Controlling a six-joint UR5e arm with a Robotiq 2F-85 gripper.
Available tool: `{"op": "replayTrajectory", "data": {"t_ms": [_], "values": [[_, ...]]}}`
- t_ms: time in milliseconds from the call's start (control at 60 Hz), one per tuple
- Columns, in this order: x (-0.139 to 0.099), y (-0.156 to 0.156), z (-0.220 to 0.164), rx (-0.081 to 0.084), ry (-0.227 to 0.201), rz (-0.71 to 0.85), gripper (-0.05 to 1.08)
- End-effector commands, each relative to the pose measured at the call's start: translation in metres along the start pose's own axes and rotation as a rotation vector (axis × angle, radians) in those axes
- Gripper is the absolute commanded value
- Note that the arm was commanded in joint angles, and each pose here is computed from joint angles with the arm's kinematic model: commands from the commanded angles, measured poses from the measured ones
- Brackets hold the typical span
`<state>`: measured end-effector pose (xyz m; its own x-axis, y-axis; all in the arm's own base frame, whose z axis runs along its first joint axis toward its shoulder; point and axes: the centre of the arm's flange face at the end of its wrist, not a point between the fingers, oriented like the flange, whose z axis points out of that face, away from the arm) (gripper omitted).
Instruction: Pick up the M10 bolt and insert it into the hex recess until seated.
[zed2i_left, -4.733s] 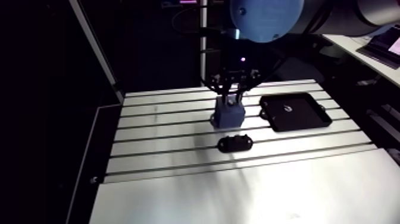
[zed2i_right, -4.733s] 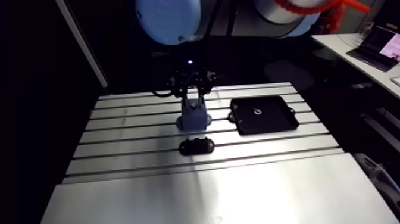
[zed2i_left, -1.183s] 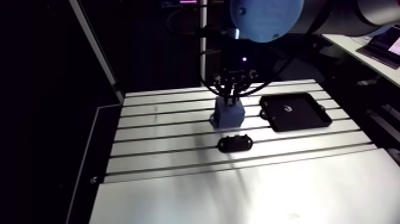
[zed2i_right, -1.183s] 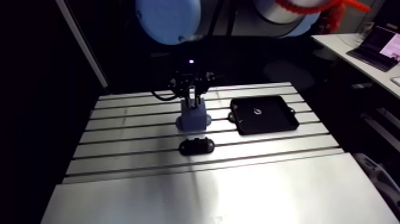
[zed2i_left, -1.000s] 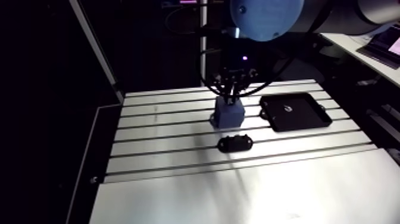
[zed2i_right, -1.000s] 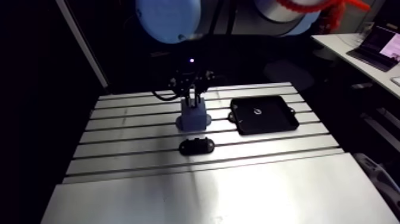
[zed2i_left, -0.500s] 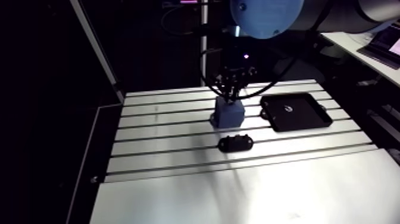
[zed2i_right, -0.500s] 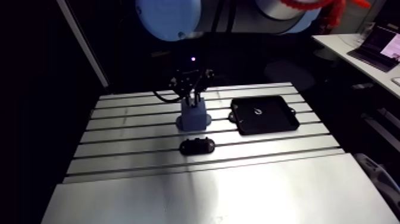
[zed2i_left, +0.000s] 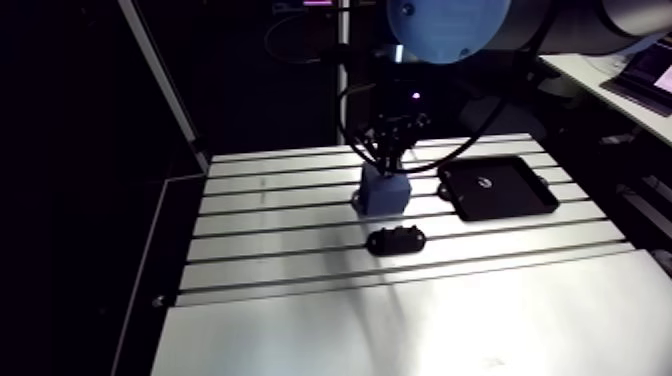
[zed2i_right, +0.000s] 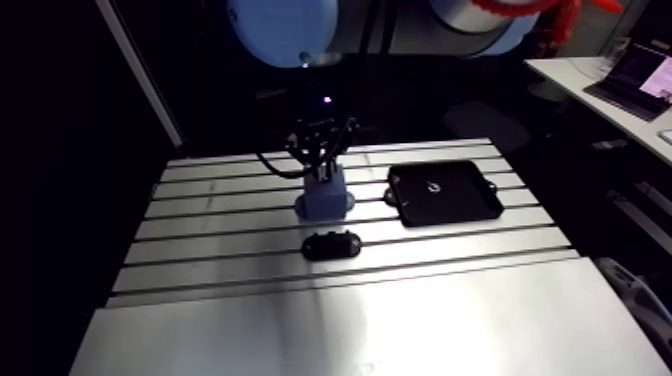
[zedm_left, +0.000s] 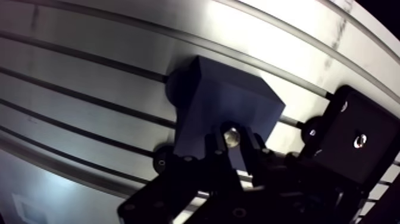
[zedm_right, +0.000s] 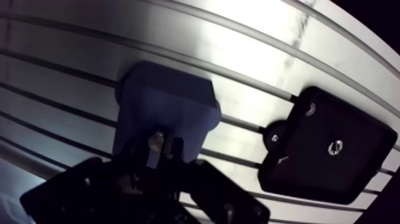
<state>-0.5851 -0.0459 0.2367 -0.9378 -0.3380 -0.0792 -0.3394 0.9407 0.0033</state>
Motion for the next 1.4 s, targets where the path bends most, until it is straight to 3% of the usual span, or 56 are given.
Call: {"op": "replayTrajectory", "data": {"t_ms": [17, 1400], "values": [[-0.0001, 0.0013, -0.0004, 0.0, 0.0, -0.025, 0.74], [0.0028, 0.0011, -0.0045, 0.001, 0.012, -0.211, 0.73]]}}
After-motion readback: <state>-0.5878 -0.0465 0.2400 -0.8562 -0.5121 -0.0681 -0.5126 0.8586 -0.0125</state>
